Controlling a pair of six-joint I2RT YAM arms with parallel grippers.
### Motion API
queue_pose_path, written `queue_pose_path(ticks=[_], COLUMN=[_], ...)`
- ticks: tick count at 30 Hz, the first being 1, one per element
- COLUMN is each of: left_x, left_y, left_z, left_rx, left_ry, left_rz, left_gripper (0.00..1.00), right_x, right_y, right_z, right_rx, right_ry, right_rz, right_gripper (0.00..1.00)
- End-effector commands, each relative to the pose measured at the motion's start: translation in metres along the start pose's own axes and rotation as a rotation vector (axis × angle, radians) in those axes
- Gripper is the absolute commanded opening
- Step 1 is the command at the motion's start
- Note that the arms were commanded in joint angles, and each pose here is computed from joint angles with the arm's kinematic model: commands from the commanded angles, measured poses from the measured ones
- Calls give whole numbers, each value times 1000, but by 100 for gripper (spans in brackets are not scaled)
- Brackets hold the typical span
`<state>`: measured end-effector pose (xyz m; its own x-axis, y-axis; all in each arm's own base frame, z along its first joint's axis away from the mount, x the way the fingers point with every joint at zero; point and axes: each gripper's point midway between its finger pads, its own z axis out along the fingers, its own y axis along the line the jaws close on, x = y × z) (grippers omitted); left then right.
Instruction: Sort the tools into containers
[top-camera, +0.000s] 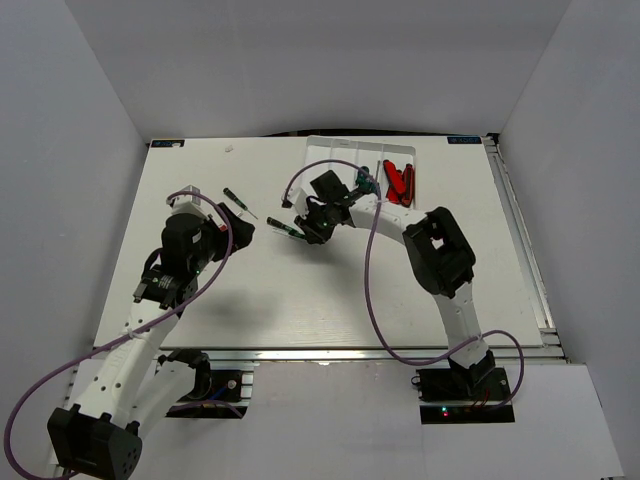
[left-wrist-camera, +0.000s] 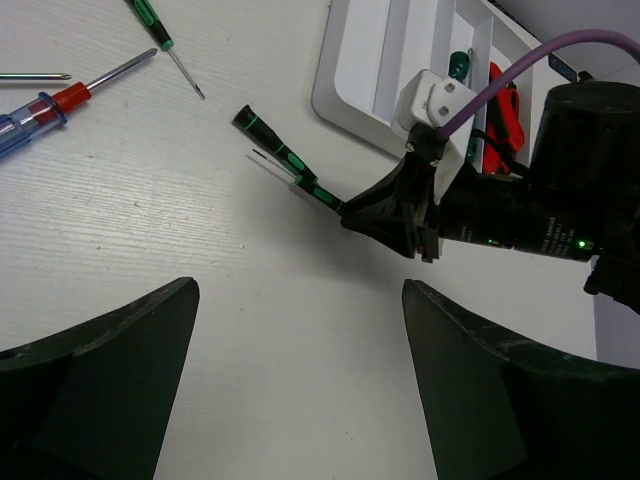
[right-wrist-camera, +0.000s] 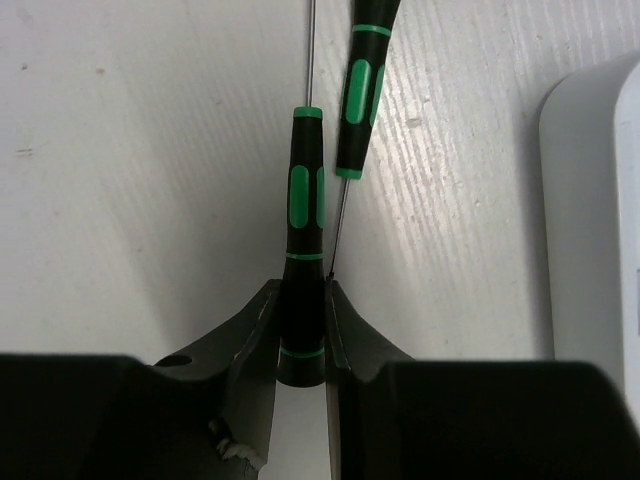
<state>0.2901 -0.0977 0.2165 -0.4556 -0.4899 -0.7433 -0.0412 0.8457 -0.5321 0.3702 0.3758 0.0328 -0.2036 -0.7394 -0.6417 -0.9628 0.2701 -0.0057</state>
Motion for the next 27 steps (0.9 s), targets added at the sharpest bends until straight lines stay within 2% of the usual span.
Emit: queue_pose_path(ticks=[1, 7, 13, 17, 18, 21, 26, 27], left_x=[-1, -1, 0, 8, 11, 21, 34, 38], left_y=[-2, -2, -2, -5, -4, -2, 2, 2], left_z=[0, 1, 4, 9, 12, 18, 29, 32], left_rx=[17, 20, 19, 42, 43, 41, 21, 19], left_ry=[-6, -7, -4, 23, 28, 45, 69, 76], left_rz=[-12, -12, -12, -42, -52, -127, -296, -314], left_gripper=[94, 94, 94, 96, 98, 98, 98, 98], right_x=[-36, -37, -70, -91, -98, -95, -82, -71], right_y=[8, 17, 0, -34, -52, -81, -121, -136], right_z=[-29, -41, -75, -94, -105, -110, -108, -105], right_rx=[-4, -13, 19, 66, 96, 143, 266, 323], right_ry=[-105, -137, -248, -313, -343, -363, -376, -369], right_rz=[-50, -67, -33, 88, 159, 291, 439, 529], right_gripper=[19, 17, 14, 8, 6, 2, 2, 0])
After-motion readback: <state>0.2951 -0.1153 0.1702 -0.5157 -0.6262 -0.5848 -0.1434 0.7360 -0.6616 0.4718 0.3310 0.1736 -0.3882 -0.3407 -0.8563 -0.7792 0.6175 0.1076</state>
